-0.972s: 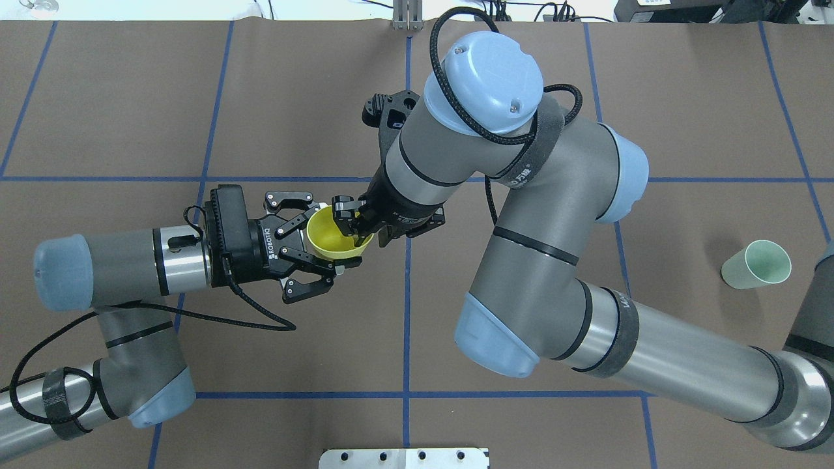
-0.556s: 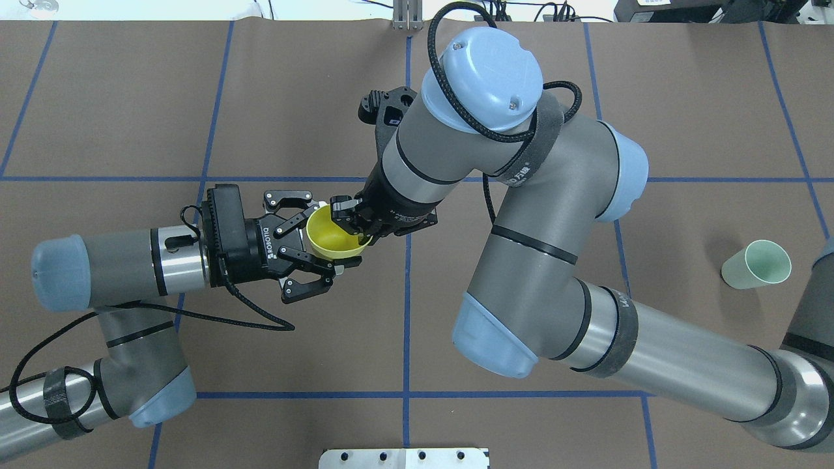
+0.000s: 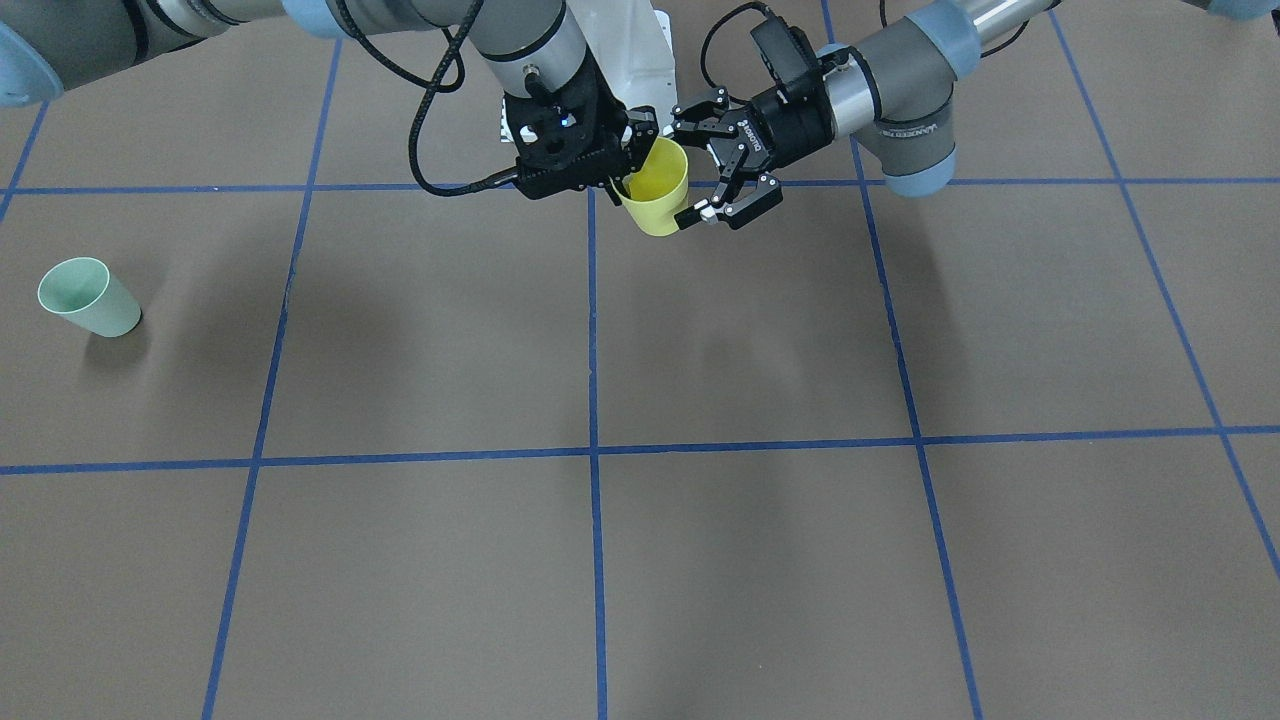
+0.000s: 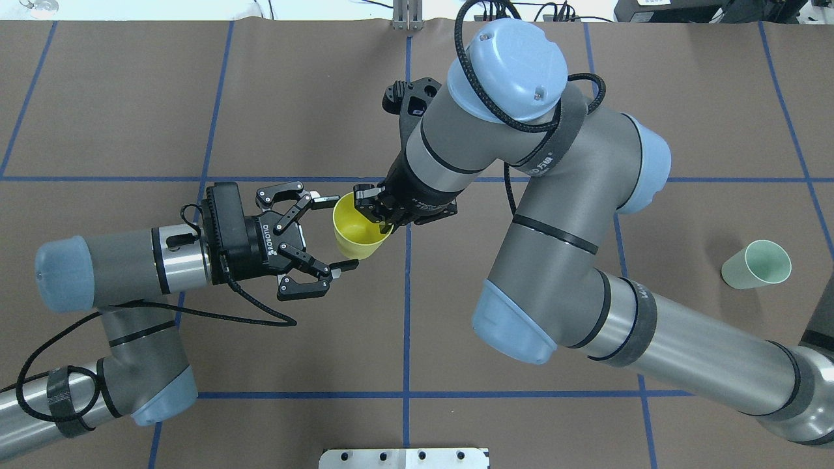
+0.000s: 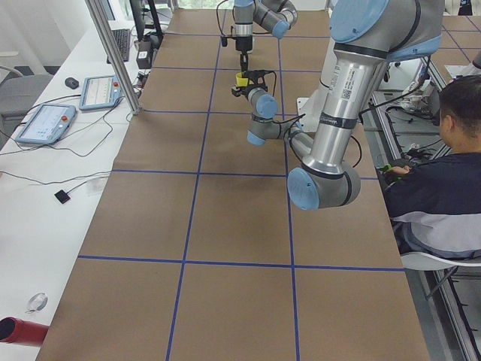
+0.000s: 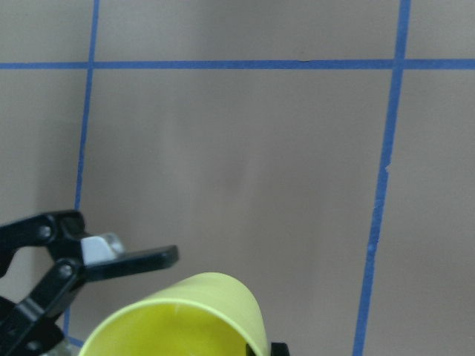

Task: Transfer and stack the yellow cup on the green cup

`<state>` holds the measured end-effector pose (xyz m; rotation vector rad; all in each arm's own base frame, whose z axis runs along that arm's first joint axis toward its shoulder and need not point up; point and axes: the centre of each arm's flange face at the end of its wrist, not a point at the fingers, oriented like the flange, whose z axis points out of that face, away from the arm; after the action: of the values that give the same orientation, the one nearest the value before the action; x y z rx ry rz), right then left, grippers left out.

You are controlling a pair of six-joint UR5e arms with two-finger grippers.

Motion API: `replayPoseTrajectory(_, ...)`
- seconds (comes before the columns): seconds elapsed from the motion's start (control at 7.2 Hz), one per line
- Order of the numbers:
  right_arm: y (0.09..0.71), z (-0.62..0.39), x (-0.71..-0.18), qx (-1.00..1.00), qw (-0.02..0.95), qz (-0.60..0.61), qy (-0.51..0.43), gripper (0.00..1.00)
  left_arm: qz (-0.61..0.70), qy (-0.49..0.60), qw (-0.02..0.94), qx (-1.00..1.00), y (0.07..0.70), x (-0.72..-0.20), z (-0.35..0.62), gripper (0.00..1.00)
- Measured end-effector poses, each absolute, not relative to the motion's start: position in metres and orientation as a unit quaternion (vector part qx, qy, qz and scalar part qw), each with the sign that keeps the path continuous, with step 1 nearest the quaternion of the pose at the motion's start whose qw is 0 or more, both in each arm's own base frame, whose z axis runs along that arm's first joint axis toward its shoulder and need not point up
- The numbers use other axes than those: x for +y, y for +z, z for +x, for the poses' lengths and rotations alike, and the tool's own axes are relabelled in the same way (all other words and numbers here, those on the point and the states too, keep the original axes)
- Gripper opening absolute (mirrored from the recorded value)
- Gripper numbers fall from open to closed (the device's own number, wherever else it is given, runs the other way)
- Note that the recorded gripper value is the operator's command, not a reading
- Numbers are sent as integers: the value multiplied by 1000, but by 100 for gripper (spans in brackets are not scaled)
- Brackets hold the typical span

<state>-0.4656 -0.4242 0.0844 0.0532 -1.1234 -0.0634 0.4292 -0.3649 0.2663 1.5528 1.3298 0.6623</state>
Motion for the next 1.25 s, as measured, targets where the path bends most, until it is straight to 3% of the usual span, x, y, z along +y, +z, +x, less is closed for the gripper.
replayPoseTrajectory(0.83, 168, -339, -524, -486, 868, 66, 82, 0, 639, 235, 529, 506, 270, -386, 430, 99)
replayPoseTrajectory(1.25, 227, -276, -554, -446, 887, 106, 55, 0, 618, 217, 626, 424, 306, -428, 409, 99)
